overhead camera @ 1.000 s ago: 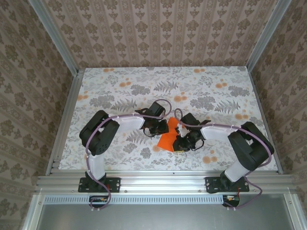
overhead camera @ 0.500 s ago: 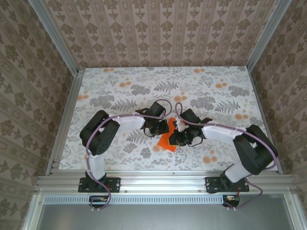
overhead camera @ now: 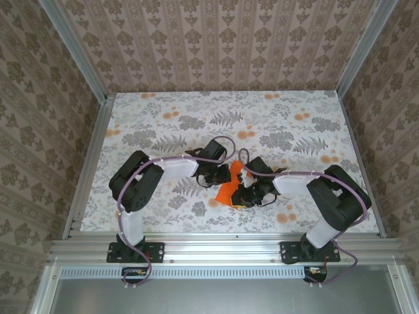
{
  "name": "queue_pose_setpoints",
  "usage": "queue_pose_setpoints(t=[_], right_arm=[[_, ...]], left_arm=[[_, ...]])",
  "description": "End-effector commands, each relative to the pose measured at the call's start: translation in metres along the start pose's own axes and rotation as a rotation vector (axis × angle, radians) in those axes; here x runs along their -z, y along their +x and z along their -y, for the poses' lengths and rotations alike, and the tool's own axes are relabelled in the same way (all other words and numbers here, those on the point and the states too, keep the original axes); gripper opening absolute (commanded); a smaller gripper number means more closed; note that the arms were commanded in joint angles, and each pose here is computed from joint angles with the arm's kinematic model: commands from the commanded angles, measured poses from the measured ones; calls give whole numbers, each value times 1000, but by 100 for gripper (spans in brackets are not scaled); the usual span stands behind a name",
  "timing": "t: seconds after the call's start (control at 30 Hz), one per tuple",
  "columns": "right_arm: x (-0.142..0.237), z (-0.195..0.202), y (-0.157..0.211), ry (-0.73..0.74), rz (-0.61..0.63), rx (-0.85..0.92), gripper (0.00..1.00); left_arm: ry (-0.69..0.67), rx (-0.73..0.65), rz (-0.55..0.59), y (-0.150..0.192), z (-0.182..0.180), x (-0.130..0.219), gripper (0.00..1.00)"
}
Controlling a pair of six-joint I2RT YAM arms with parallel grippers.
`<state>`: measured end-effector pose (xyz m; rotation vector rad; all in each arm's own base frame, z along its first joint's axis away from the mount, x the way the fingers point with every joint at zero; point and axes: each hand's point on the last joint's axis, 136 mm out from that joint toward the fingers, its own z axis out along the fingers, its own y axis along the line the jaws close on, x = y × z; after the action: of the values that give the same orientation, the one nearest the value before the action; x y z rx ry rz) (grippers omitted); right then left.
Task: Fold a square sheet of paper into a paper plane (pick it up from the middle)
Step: Fold the triangle a second time at the center of the table.
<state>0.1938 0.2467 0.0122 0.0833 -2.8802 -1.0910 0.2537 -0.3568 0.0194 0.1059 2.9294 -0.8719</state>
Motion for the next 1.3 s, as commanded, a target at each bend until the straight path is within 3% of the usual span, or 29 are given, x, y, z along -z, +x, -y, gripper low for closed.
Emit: queue_pose_setpoints(t=[0.0, 0.6, 0.7, 0.87, 1.1, 1.27], right_arm=[[-5, 23, 31, 57, -90, -103, 18], [-7, 38, 55, 39, -95, -184, 20], [-8, 49, 59, 82, -96, -228, 18], [-4, 38, 58, 23, -67, -204, 13], [2, 59, 40, 195, 1, -118, 8], [2, 48, 16, 190, 60, -88, 7]], left_arm=[[-100, 9, -49, 13, -27, -10, 13], [-105, 10, -52, 15, -28, -9, 13], [-106, 12, -50, 15, -29, -9, 12], [-105, 10, -48, 15, -28, -8, 12], [-70, -5, -24, 10, -16, -3, 13], [-29, -30, 36, -3, 4, 17, 15]])
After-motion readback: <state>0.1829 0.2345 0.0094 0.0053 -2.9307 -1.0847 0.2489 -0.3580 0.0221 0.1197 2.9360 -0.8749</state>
